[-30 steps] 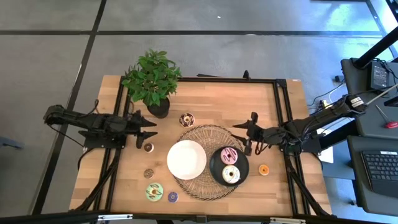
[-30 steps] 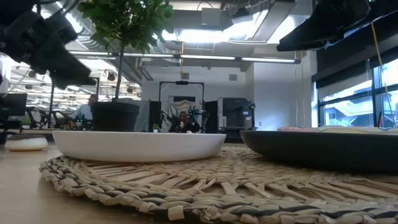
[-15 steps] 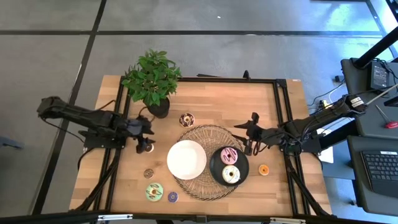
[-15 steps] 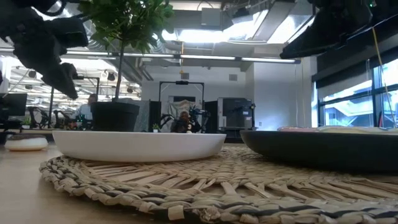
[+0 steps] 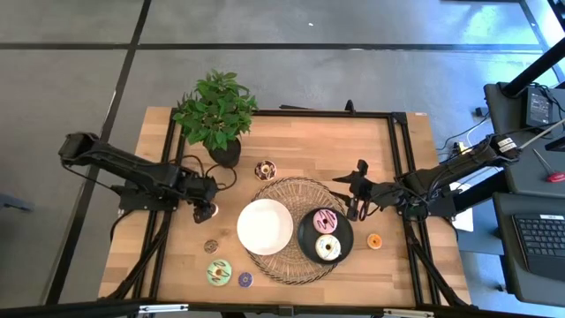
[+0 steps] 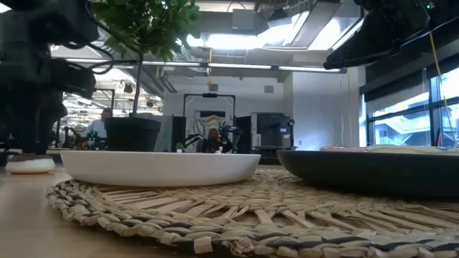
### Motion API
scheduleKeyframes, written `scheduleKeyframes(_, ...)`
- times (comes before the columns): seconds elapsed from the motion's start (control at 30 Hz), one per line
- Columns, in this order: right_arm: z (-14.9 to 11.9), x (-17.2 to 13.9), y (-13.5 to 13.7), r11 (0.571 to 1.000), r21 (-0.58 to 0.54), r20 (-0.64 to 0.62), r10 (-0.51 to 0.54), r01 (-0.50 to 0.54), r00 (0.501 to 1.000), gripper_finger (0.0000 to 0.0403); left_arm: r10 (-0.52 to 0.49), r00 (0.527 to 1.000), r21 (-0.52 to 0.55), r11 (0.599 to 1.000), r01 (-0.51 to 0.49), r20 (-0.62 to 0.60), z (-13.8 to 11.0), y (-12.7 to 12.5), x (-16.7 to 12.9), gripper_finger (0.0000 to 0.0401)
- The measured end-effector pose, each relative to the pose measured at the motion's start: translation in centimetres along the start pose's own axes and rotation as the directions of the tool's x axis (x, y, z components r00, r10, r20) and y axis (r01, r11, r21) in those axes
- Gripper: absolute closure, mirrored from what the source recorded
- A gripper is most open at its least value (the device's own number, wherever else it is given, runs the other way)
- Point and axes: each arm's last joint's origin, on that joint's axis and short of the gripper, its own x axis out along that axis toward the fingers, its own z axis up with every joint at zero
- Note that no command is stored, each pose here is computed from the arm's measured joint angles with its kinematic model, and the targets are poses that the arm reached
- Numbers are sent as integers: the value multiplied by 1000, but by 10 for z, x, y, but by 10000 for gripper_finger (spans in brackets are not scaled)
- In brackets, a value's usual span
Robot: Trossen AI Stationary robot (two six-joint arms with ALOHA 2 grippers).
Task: Pick & Place donuts
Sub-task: Put the small black donut on the white plate
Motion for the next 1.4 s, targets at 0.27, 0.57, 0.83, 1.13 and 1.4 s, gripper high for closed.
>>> scheduleKeyframes(0.27,0,0,0,1000,-2,-2,0,0,1000,208,75,997,2,997,-75,-18,3,-1,10,188)
scheduleKeyframes(0.57,0,0,0,1000,-6,-4,0,0,1000,208,41,999,0,999,-41,-31,5,-4,13,214)
scheduleKeyframes(0.83,0,0,0,1000,-7,-4,-1,1,1000,208,24,999,17,1000,-23,-43,5,-4,13,290)
scheduleKeyframes(1.13,-1,0,0,1000,-12,-11,-2,2,1000,208,-73,997,65,995,71,26,26,-21,-11,375)
scheduleKeyframes(1.4,-1,0,0,1000,-9,-12,-3,3,1000,208,-120,954,238,970,54,274,62,-52,-38,393)
